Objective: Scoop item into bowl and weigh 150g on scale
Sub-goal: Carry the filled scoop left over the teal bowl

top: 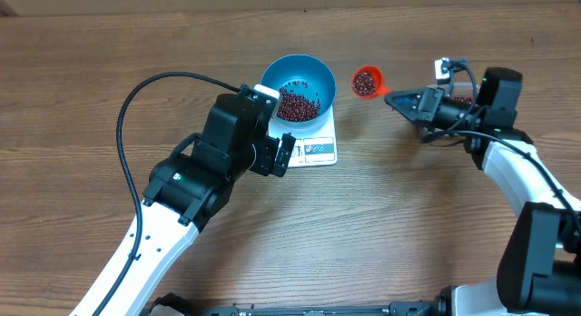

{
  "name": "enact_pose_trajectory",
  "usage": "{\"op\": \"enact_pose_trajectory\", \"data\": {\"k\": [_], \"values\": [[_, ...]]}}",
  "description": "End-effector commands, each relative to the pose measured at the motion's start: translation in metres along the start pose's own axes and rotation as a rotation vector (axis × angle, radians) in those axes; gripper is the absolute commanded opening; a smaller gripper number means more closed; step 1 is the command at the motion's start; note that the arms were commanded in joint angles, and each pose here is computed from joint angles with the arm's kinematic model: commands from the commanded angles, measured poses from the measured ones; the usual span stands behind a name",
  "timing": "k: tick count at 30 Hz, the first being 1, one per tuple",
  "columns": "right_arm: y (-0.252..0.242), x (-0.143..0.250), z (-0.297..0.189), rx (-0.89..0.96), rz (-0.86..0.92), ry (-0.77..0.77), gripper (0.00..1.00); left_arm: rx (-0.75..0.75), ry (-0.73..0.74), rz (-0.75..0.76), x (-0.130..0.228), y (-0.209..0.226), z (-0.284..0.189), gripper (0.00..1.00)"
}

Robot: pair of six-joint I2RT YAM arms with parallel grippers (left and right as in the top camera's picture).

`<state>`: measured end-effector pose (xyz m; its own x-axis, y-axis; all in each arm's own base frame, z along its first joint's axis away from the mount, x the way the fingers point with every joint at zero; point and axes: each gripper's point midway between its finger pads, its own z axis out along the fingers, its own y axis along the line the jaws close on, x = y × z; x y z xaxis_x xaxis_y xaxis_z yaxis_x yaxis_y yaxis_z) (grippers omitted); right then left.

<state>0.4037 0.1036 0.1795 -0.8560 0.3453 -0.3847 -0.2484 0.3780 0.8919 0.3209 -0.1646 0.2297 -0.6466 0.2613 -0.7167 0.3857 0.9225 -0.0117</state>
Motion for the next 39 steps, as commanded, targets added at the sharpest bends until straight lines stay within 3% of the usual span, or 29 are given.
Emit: {"op": "enact_pose_trajectory", "data": {"k": [1,19,26,32,39], "values": [[0.009,-0.002,0.015,-0.004,0.03,-0.006,0.04,-0.01,-0.024,0.0,-0.01,0.002,-0.004,0.99],[0.012,0.007,0.08,0.186,-0.069,-0.104,0.04,-0.01,-0.024,0.0,-0.01,0.002,-0.004,0.99],[0.023,0.01,0.101,0.232,-0.233,-0.144,0.04,-0.01,-0.024,0.0,-0.01,0.002,-0.004,1.0],[0.033,0.019,0.117,0.269,-0.487,-0.137,0.04,-0.01,-0.024,0.0,-0.01,0.003,-0.004,1.0],[0.031,0.019,0.12,0.317,-0.624,-0.138,0.04,-0.01,-0.024,0.0,-0.01,0.002,-0.004,0.99]]}}
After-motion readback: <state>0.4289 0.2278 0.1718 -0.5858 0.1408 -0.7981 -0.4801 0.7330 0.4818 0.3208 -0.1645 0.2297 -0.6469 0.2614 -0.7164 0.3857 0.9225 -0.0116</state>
